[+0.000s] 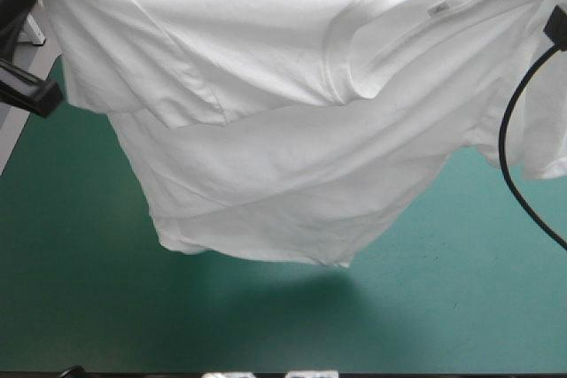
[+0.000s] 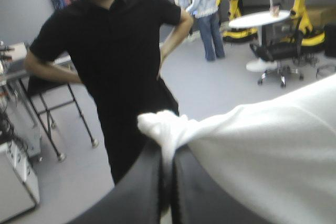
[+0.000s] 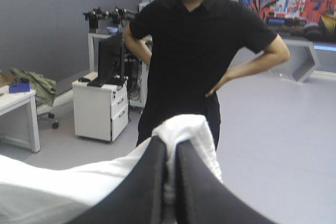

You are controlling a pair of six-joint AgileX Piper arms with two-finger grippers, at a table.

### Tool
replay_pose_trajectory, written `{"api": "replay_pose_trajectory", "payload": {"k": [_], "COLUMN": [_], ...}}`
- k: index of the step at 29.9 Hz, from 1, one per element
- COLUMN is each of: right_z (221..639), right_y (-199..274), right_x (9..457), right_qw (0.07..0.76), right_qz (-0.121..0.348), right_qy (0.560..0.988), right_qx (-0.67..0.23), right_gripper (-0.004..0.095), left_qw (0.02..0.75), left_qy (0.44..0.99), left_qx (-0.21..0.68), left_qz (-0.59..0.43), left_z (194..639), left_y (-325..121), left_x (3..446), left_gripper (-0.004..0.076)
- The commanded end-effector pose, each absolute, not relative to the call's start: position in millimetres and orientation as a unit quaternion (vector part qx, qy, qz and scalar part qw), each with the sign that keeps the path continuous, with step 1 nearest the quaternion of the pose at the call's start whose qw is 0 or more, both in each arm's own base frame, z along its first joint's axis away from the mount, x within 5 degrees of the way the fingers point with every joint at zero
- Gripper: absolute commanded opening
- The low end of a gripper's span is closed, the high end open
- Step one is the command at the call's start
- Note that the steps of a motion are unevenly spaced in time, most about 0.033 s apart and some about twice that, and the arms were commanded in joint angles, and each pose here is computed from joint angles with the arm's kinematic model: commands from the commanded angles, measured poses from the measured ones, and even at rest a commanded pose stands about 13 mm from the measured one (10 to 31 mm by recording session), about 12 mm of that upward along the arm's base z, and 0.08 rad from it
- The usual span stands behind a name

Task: Fold the cloth

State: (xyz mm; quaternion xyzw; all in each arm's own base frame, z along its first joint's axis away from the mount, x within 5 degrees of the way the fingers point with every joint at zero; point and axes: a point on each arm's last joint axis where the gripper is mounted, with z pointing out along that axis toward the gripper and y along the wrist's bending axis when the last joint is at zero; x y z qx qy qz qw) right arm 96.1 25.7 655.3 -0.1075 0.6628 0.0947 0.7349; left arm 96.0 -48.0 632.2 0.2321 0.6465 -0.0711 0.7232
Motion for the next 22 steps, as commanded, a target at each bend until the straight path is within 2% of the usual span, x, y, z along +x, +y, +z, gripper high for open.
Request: {"api": "replay_pose_trajectory", "payload": {"k": [1, 6, 9, 15, 22], "right_z": [647.1, 594.3, 554.0, 490.1, 433.7], "right_y": [23.9, 23.9, 22.6, 21.7, 23.0], "right_x": [102.9, 166.8, 211.0, 283.9, 354.2], "right_qw": [0.73, 0.637, 0.585, 0.513, 0.459], "right_qz": [0.098, 0.12, 0.13, 0.134, 0.155], "right_qy": [0.67, 0.758, 0.8, 0.847, 0.875], "right_qx": [-0.091, -0.069, -0.045, -0.03, -0.009], "right_gripper": [-0.0017, -0.0017, -0.0017, -0.0017, -0.0017], "left_qw": [0.706, 0.622, 0.585, 0.515, 0.483], "left_qy": [0.676, 0.762, 0.791, 0.846, 0.868], "left_qx": [0.209, 0.177, 0.172, 0.137, 0.116], "left_qz": [-0.033, 0.026, 0.047, 0.005, 0.016], "left_z": [607.4, 543.3, 503.7, 438.3, 388.6], "left_y": [-49.1, -69.9, -87.9, -106.2, -101.1], "left_x": [112.4, 166.3, 200.3, 277.4, 344.7], "left_gripper": [-0.0009, -0.0009, -0.0009, -0.0009, -0.0009]}}
